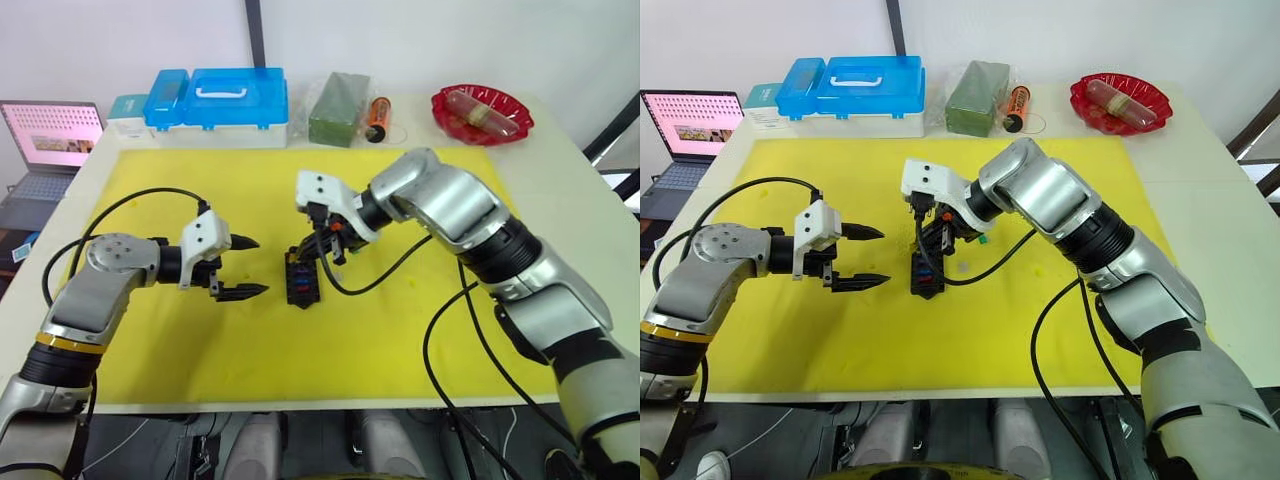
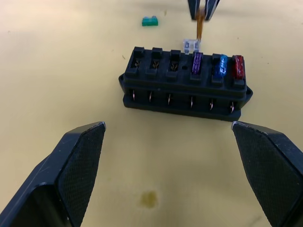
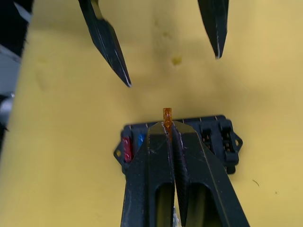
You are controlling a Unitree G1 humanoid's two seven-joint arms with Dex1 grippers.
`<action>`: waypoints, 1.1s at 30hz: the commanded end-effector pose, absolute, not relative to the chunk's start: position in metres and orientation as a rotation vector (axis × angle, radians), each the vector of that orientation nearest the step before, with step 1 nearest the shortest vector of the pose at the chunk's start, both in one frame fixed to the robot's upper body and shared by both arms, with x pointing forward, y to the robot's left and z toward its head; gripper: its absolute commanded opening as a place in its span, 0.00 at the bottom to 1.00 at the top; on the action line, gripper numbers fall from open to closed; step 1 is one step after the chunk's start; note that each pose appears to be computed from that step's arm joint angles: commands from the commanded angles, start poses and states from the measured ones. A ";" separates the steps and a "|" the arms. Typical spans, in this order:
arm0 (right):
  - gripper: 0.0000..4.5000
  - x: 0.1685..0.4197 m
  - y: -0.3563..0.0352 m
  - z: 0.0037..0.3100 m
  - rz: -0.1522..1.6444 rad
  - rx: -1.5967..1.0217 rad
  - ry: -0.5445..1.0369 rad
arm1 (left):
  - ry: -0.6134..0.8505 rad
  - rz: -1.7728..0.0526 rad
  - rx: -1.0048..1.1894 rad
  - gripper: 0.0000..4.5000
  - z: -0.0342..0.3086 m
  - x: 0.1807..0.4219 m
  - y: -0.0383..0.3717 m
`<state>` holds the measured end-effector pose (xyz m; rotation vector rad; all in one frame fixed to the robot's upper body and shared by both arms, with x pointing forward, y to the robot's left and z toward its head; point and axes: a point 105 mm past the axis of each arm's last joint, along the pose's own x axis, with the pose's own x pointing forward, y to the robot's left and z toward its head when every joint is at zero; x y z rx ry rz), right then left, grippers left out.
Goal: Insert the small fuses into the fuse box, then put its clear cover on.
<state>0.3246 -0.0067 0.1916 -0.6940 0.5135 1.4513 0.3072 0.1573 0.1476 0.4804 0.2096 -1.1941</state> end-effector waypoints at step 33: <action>0.00 0.340 -0.004 0.187 1.450 -0.859 0.502 | 0.152 -1.193 0.479 1.00 0.155 0.301 0.148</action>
